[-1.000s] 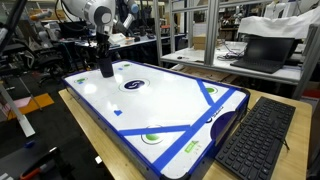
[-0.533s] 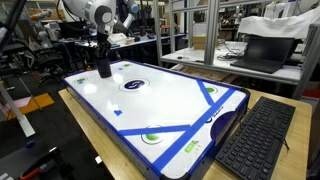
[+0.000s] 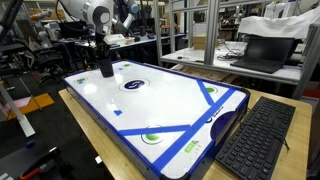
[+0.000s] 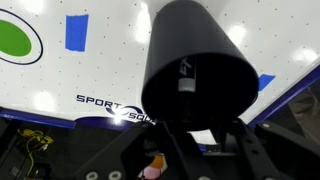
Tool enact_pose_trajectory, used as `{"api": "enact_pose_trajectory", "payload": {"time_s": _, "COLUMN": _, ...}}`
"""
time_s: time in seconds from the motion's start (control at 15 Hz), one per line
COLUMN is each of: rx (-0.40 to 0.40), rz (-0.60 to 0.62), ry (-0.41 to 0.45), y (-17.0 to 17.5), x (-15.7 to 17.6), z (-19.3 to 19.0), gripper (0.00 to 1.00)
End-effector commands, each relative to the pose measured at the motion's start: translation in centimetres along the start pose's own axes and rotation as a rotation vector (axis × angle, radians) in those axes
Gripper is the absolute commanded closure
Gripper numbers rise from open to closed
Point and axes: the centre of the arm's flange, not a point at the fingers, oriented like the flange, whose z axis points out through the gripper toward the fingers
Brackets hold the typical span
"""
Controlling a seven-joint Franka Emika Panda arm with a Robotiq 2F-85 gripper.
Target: Take the black marker out of the black cup
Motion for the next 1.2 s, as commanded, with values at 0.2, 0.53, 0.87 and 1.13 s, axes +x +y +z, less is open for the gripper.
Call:
{"api": "enact_pose_trajectory", "payload": {"time_s": 0.2, "rx": -0.032, "rz": 0.107, "ry": -0.028, "y": -0.6, "x": -0.6, "z": 0.7, "gripper": 0.67}}
{"api": "enact_pose_trajectory", "payload": {"time_s": 0.53, "rx": -0.046, "rz": 0.145, "ry": -0.023, "y": -0.9, "x": -0.4, "z": 0.9, "gripper": 0.98}}
{"api": "enact_pose_trajectory", "payload": {"time_s": 0.87, "rx": -0.055, "rz": 0.143, "ry": -0.023, "y": -0.8, "x": -0.1, "z": -0.5, "gripper": 0.95}}
{"api": "enact_pose_trajectory", "payload": {"time_s": 1.13, "rx": -0.071, "rz": 0.137, "ry": -0.025, "y": -1.3, "x": 1.3, "z": -4.4, "gripper": 0.95}}
